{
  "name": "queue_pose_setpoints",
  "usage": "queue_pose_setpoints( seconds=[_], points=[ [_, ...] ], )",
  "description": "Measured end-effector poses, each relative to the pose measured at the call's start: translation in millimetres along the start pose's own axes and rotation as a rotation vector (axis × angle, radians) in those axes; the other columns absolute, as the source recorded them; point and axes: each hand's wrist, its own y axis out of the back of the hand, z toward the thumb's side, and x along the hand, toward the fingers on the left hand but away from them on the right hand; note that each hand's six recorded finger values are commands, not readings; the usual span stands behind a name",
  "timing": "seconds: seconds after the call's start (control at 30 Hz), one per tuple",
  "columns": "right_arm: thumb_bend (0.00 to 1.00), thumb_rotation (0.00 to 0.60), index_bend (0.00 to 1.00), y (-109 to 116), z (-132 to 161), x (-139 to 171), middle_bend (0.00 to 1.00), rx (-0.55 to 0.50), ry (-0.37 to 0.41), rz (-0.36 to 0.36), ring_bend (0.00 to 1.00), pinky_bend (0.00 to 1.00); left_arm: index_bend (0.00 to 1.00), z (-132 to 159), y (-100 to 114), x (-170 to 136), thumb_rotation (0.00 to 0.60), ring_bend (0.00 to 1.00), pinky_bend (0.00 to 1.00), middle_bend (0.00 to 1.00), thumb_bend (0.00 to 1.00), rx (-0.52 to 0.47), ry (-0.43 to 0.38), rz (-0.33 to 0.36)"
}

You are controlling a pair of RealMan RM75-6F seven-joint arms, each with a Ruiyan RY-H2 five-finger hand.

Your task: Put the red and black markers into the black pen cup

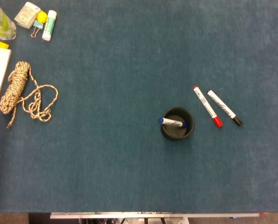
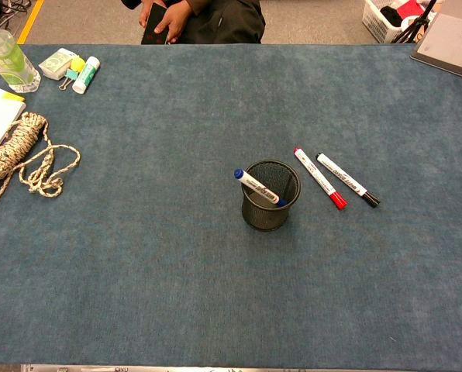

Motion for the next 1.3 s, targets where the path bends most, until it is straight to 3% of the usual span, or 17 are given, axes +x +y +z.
queue_pose_setpoints(
  seconds=[0.2, 0.47, 0.63, 0.83, 1.3],
  points=[
    [0.31, 0.600, 0.30, -6, 19, -11, 0.26, 0.010, 0.087, 0.025, 0.09, 0.10, 0.33, -2, 0, -2, 0.600, 0.29, 0.13, 0.31, 0.47, -0.001, 0.010, -0.001],
    [0.30, 0.600, 0.32, -21, 64, -35, 0.27, 0.078, 0.293, 0.087, 0.10, 0.11, 0.33, -5, 3, -7, 0.600, 0.29, 0.13, 0.31, 0.47, 0.000, 0.024, 0.010],
    [0.20, 0.600, 0.33, -38, 100, -56, 0.27, 0.158, 0.436, 0.087, 0.10, 0.11, 0.33, -9, 4, -11, 0.600, 0.29, 0.13, 0.31, 0.47, 0.002, 0.042, 0.010],
    [0.13, 0.600, 0.34, -67, 135, -74, 0.27, 0.231, 0.551, 0.092, 0.10, 0.11, 0.33, -16, 8, -18, 0.600, 0.29, 0.13, 0.31, 0.47, 0.005, 0.066, 0.023],
    [0.13, 0.600, 0.34, -101, 160, -97, 0.27, 0.307, 0.634, 0.086, 0.10, 0.11, 0.33, -26, 11, -24, 0.600, 0.29, 0.13, 0.31, 0.47, 0.005, 0.097, 0.030]
  ],
)
